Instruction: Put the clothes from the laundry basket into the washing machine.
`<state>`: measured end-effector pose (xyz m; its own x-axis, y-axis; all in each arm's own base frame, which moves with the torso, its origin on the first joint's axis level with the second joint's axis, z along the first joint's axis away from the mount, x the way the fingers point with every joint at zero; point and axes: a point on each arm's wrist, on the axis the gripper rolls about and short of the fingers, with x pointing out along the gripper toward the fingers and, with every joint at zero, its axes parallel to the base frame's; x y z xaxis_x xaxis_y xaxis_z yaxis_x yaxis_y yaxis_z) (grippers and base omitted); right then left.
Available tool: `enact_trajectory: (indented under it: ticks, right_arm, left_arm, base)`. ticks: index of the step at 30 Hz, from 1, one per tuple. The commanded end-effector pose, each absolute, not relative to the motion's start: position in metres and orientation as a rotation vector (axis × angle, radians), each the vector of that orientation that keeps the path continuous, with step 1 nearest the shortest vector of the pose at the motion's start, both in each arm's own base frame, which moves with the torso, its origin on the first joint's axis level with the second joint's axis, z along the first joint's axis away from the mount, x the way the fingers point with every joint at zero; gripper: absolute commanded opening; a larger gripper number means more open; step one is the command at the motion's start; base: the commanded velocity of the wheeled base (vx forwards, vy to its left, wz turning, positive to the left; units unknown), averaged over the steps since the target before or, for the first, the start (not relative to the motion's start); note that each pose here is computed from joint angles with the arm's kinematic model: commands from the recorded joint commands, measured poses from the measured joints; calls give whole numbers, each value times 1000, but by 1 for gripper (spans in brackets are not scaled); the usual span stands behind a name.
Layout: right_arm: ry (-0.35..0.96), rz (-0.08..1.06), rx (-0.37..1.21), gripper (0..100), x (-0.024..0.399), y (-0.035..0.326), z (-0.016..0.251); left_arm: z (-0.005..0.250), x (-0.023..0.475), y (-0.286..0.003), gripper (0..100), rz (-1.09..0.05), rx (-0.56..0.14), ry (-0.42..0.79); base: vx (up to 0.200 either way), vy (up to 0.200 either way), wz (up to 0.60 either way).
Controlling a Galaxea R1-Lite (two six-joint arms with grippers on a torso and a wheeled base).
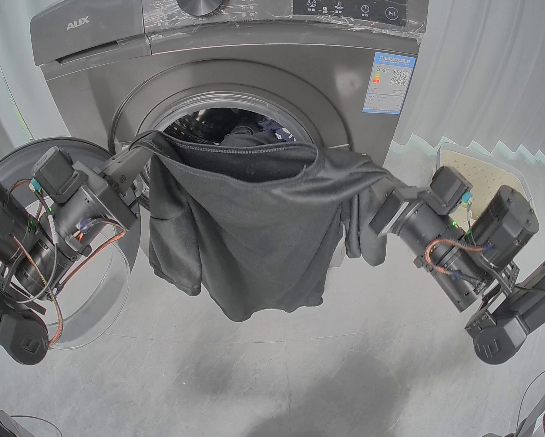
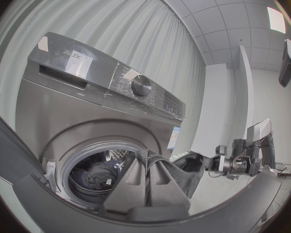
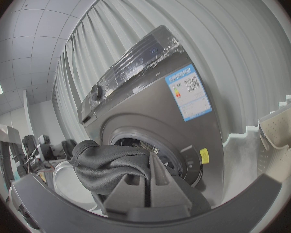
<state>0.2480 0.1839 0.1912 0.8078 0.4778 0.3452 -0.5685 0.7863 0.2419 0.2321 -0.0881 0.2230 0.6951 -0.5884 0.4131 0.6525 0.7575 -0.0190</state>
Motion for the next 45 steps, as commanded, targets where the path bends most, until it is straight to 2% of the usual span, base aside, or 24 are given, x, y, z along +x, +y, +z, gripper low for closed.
enact_trajectory:
  ticks: [1,4,6,7,11,18,28,39,45]
  right_arm:
    - [-133,645,305,0,232,200,157]
    - [-83,687,294,0,228,214,143]
    - [-13,728,257,0,230,227,120]
    - [16,745,240,100,230,233,110]
    - [76,777,209,100,229,249,86]
    - [51,809,203,100,247,285,67]
    - [1,822,203,100,272,316,45]
    - [-67,772,217,100,309,324,34]
    - [-69,748,221,100,315,321,32]
  left_arm:
    - [227,229,-109,0,-764,-193,-413]
    - [227,229,-119,0,-782,-205,-413]
    - [224,232,-125,0,-782,-211,-400]
    - [224,232,-125,0,-783,-211,-400]
    - [228,231,-127,0,-791,-214,-417]
    - [227,220,-140,0,-850,-230,-408]
    - [226,217,-144,0,-869,-231,-401]
    - [230,214,-142,0,-871,-235,-418]
    - [232,214,-142,0,-870,-237,-425]
  base:
    - [0,0,0]
    - [0,0,0]
    - [0,0,0]
    - [0,0,0]
    - [0,0,0]
    - [0,0,0]
    - [0,0,0]
    - [0,0,0]
    - [0,0,0]
